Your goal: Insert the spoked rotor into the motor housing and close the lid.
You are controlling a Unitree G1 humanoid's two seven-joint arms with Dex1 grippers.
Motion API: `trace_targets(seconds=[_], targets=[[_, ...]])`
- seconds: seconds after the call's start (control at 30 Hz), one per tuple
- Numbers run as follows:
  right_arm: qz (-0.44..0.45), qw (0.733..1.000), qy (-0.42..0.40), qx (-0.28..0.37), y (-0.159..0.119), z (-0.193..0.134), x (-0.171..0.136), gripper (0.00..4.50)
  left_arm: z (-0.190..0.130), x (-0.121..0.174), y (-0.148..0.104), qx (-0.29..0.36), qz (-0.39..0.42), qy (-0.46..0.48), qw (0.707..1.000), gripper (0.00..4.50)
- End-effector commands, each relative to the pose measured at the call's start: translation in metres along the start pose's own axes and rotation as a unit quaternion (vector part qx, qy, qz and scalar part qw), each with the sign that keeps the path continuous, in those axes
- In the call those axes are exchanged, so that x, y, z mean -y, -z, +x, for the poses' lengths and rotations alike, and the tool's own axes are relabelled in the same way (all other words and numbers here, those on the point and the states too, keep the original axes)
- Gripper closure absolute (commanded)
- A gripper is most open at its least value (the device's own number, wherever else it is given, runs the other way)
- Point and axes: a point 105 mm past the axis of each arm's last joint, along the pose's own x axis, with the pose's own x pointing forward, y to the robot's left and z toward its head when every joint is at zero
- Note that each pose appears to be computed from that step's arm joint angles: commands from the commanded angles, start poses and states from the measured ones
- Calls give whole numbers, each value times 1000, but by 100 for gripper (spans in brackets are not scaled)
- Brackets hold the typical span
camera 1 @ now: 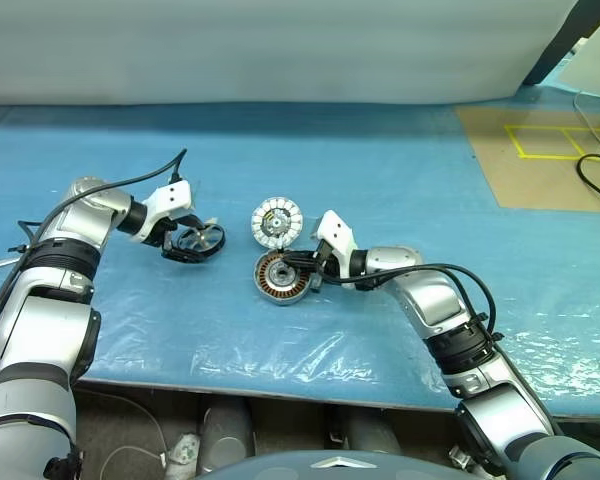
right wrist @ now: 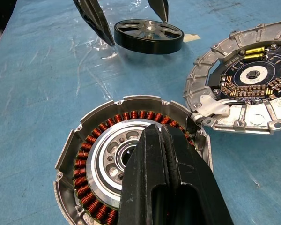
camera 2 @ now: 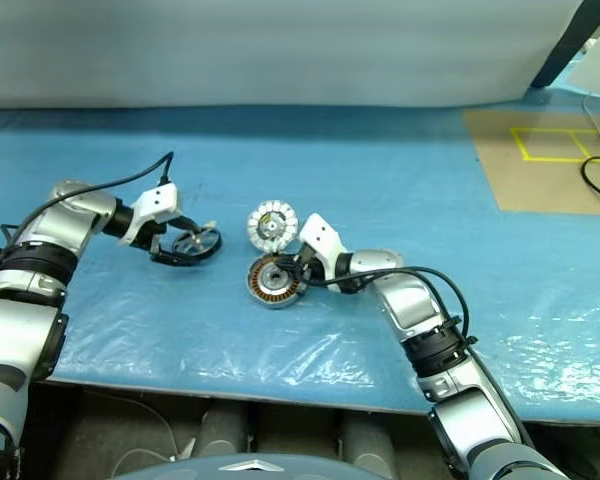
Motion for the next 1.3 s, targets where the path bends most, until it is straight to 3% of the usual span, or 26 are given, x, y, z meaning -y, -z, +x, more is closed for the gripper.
trace_targets(seconds=[0.03, 0.13, 0.27, 0.4, 0.53, 0.77, 1.3], targets=[[-12, 1000, -3, 14, -7, 1, -2, 450, -17, 4, -28, 60, 2, 14, 998, 1], [-11, 1000, -5, 13, -6, 1, -2, 450, -20, 2, -37, 84, -13, 0, 996, 1], [-11, 1000, -6, 13, -6, 2, -2, 450, -20, -3, -33, 71, -22, -25, 997, 1], [-10, 1000, -6, 12, -5, 2, -2, 450, -18, -7, -29, 55, -17, -42, 997, 87], [-9, 1000, -4, 12, -4, 1, -2, 450, -17, -10, -27, 41, -14, -49, 998, 87], [-8, 1000, 0, 13, -4, 1, -2, 450, -18, -17, 0, -35, 11, -76, 996, 87], [-8, 1000, -1, 12, -4, 0, -2, 450, -10, -14, 10, -46, 31, -64, 996, 87]])
